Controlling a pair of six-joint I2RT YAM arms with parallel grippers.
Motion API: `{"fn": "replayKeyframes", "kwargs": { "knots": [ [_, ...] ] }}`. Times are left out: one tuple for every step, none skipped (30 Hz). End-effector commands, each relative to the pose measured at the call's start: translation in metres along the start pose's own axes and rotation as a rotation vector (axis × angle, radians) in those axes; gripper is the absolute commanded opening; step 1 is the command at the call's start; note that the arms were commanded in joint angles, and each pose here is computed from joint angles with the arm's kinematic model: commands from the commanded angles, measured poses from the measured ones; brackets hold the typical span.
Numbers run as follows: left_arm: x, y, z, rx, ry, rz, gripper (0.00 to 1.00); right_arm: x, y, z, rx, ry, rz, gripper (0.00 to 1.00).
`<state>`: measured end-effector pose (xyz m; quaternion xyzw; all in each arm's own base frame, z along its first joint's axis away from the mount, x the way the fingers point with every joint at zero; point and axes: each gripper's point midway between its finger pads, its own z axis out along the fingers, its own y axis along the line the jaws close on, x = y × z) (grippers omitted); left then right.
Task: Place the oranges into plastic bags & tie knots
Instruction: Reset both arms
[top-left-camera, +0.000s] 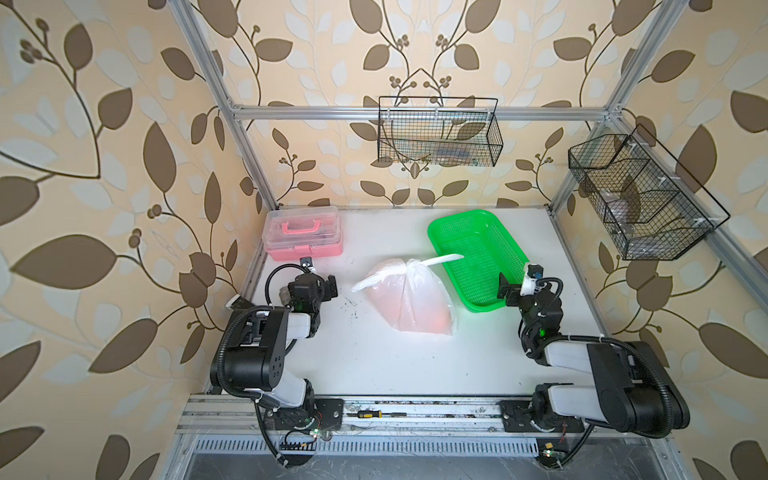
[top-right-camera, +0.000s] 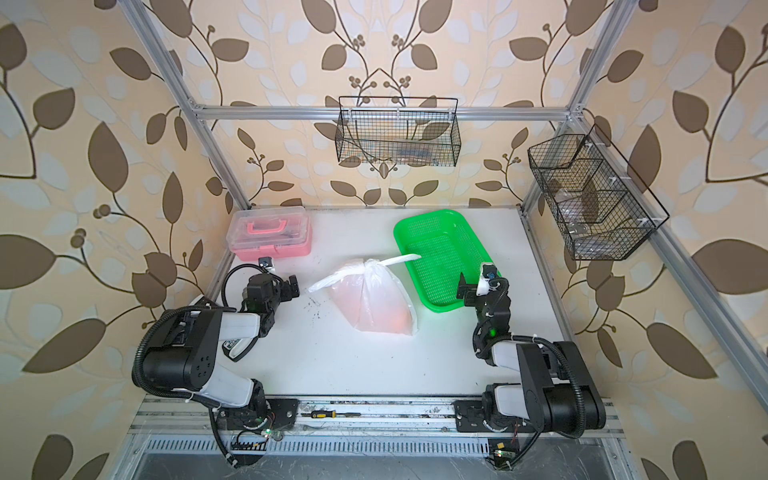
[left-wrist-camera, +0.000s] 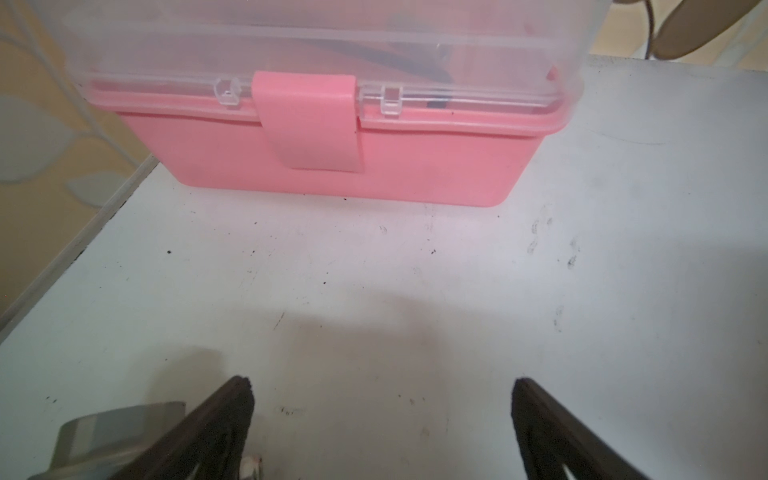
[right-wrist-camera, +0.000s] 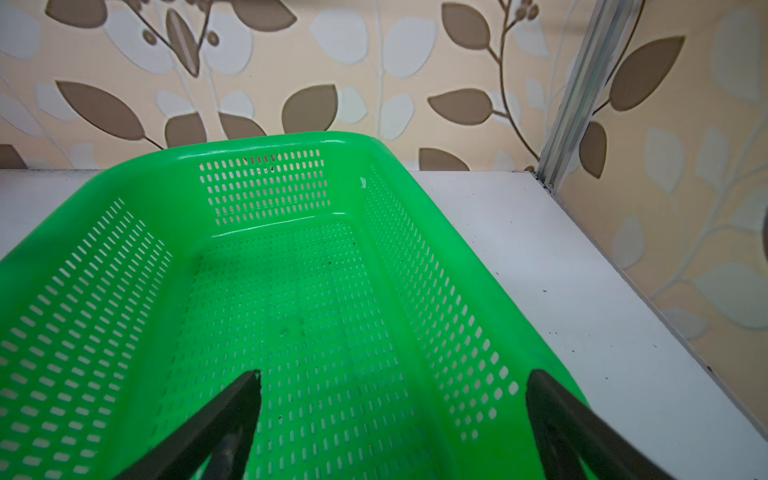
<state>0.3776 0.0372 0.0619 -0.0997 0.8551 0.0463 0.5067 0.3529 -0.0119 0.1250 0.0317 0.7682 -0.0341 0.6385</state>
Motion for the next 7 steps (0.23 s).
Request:
{"fn": "replayKeyframes", "kwargs": {
  "knots": [
    [-0.0151, -0.0048, -0.0018, 0.025, -0.042, -0.019, 0.99, 0.0084, 0.0049, 0.0021, -0.029, 0.039, -0.007, 1.0],
    [-0.0152, -0.0051, -0.0018, 0.026, -0.043, -0.019, 0.99, 0.0082, 0.0047, 0.0021, -0.027, 0.038, -0.009, 1.0],
    [-0.0153, -0.0053, -0.002, 0.026, -0.043, -0.019, 0.99, 0.0079, 0.0051, 0.0016, -0.025, 0.037, -0.011, 1.0],
    [-0.0153, -0.0048, -0.0017, 0.026, -0.042, -0.018, 0.99, 0.0088, 0.0052, 0.0016, -0.025, 0.039, -0.011, 1.0],
    [-0.0152, -0.0049, -0.0019, 0.026, -0.042, -0.019, 0.99, 0.0083, 0.0049, 0.0017, -0.025, 0.038, -0.009, 1.0],
    [-0.0154, -0.0053, -0.0018, 0.027, -0.043, -0.018, 0.99, 0.0085, 0.0049, 0.0017, -0.026, 0.039, -0.009, 1.0],
    [-0.015, -0.0047, -0.0018, 0.025, -0.042, -0.019, 0.99, 0.0084, 0.0048, 0.0016, -0.029, 0.038, -0.008, 1.0]
  ]
}}
